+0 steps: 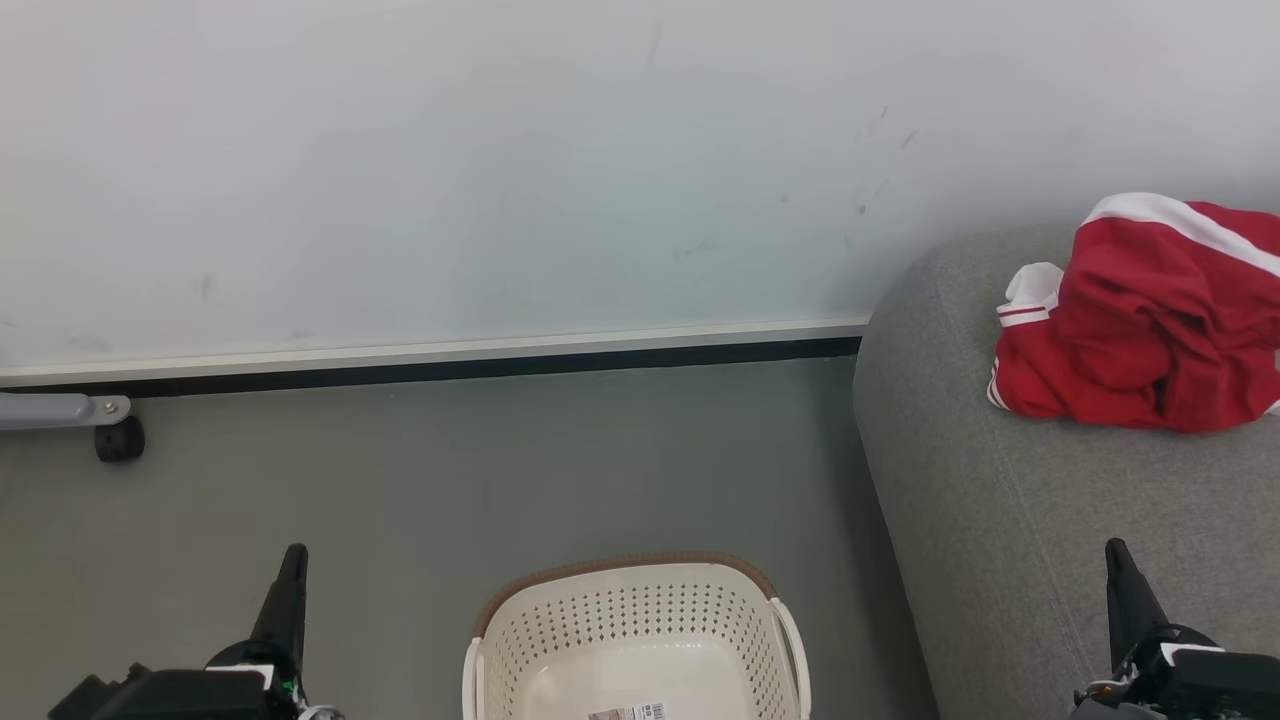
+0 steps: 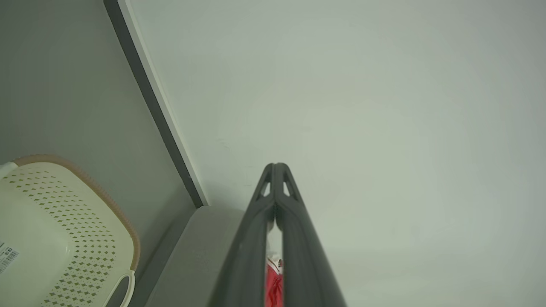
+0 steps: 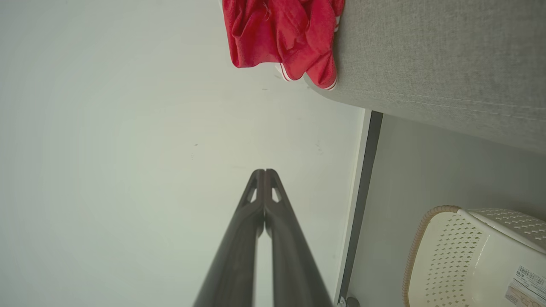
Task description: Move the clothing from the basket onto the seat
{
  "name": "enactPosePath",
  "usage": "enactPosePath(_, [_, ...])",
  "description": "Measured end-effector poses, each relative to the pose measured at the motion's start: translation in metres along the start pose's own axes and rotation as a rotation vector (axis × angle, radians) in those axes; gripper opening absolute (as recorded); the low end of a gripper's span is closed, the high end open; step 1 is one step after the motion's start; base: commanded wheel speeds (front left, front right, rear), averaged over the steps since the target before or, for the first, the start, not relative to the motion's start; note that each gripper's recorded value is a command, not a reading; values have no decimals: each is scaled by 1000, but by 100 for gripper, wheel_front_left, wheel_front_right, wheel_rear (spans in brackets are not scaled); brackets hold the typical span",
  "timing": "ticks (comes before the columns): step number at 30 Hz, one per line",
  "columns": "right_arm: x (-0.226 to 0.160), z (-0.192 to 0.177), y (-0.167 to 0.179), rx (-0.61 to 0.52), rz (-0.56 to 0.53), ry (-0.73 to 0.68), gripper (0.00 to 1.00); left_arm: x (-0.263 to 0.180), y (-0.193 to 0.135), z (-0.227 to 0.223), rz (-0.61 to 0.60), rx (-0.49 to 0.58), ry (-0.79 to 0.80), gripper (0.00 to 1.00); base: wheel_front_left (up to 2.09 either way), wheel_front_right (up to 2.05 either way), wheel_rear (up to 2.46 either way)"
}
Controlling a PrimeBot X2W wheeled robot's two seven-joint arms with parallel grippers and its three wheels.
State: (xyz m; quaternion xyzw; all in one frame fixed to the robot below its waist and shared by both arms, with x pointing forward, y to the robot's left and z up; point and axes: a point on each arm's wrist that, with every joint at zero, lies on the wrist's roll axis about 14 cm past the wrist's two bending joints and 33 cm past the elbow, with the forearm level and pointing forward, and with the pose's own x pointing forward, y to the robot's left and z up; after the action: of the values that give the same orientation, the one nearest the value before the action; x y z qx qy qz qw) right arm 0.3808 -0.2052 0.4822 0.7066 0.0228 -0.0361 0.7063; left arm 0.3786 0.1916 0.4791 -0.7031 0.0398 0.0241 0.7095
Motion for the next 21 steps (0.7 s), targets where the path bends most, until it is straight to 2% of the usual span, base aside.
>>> enactPosePath(21, [0, 0, 0, 2, -1, -1, 0, 0, 0, 0, 0, -11, -1, 0, 0, 0, 0])
